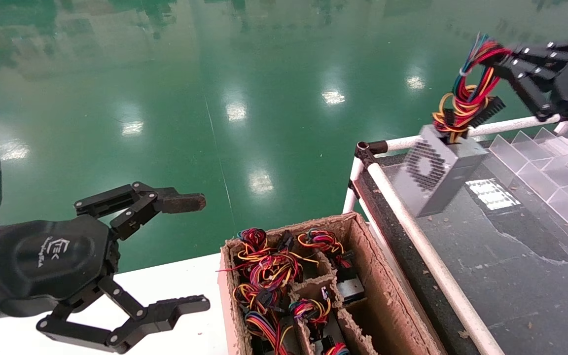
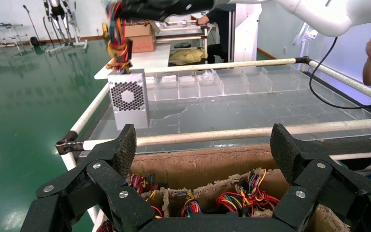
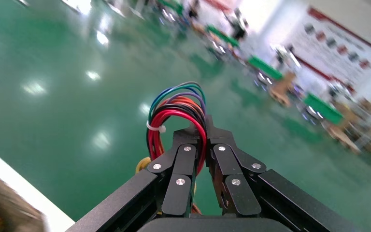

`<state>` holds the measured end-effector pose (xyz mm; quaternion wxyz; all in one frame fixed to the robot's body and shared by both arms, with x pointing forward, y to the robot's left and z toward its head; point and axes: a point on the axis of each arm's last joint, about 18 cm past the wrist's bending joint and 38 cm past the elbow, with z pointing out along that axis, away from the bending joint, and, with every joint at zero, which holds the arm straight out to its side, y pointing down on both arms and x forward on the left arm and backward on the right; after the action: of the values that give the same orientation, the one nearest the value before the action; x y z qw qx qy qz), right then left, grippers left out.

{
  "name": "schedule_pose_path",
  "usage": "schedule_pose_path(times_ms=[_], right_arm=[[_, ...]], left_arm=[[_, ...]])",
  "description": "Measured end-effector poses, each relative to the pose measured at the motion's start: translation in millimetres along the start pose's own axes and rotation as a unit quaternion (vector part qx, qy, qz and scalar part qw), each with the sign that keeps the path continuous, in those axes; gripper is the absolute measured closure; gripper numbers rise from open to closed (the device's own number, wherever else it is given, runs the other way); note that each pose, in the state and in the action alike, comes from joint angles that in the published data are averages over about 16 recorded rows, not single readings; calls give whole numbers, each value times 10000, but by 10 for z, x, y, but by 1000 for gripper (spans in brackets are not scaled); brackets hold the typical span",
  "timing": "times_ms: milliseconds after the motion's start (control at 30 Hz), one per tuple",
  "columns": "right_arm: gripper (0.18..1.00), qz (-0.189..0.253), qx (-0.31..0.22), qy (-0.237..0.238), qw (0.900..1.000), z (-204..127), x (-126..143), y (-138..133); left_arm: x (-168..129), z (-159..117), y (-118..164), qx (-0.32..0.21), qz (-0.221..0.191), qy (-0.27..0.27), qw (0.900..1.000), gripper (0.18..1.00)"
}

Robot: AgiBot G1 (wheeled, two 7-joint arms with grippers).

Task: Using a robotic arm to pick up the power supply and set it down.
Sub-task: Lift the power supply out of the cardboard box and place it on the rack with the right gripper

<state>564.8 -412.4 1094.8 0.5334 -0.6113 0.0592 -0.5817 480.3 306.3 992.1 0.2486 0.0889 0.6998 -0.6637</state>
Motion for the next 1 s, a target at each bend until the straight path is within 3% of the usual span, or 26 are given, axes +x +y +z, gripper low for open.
schedule_pose_path(times_ms=[400,1000], right_arm=[[969,-173,-616,410,9971,594,273,420],[969,-43,-722,185,9972,1415,96,565]], left_arm=[[0,0,0,0,0,0,10000,184],[0,0,0,0,0,0,10000,184]])
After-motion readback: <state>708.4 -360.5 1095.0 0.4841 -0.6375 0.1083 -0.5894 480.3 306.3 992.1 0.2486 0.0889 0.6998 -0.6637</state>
